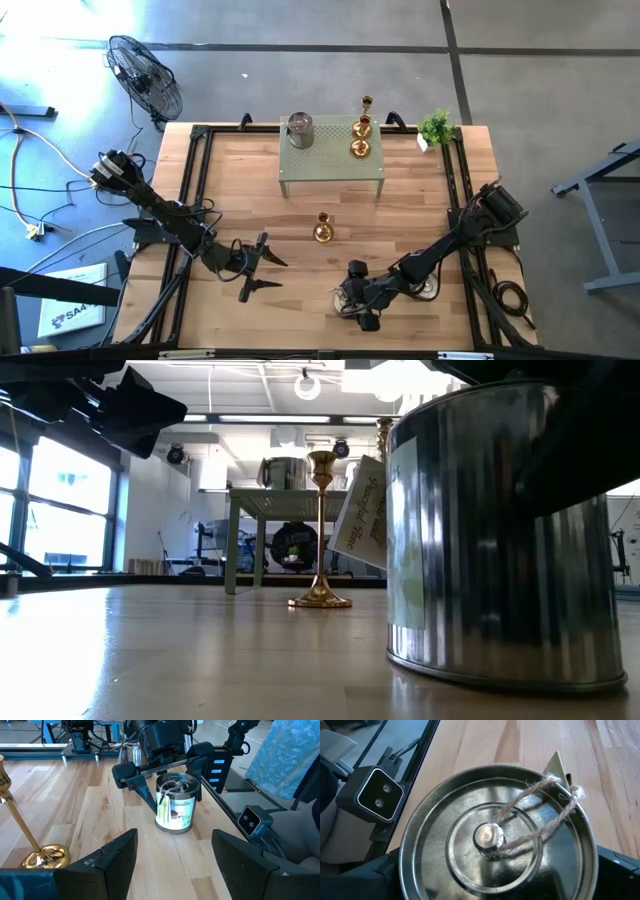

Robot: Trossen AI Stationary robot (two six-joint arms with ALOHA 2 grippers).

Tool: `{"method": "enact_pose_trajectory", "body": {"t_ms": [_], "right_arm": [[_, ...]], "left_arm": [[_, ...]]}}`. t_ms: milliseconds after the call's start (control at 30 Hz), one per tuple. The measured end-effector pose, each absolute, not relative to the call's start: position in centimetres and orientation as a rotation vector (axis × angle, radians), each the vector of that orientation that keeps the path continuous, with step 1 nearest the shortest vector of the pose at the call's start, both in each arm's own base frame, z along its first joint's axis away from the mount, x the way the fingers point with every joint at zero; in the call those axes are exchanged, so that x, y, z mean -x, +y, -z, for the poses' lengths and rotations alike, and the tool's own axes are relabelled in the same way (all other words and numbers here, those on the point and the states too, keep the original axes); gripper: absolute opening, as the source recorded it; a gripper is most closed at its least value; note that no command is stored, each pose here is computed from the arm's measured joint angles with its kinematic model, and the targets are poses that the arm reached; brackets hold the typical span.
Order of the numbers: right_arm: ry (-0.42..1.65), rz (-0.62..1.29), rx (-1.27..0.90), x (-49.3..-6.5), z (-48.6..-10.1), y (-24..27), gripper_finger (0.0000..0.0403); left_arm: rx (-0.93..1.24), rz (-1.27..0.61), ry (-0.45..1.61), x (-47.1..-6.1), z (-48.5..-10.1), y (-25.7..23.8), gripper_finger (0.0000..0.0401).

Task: Pick & Place candle stick holders
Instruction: Put the left silver scented candle on the shelf

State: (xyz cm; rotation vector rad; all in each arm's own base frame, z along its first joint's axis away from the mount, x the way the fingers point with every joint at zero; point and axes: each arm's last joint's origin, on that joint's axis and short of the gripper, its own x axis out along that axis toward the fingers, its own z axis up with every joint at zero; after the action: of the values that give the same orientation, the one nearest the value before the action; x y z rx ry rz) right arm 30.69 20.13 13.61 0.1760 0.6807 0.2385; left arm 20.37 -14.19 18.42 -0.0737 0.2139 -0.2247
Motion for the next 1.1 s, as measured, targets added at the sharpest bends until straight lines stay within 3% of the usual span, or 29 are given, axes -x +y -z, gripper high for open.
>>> {"method": "enact_pose_trajectory", "body": {"t_ms": [1100], "right_arm": [[0.646,-0.15,-0.196,-30.8,-13.75,19.93,0.0397]], "left_arm": [[0.095,0.253,0.244,-20.31,-18.21,-14.26,0.025]]}}
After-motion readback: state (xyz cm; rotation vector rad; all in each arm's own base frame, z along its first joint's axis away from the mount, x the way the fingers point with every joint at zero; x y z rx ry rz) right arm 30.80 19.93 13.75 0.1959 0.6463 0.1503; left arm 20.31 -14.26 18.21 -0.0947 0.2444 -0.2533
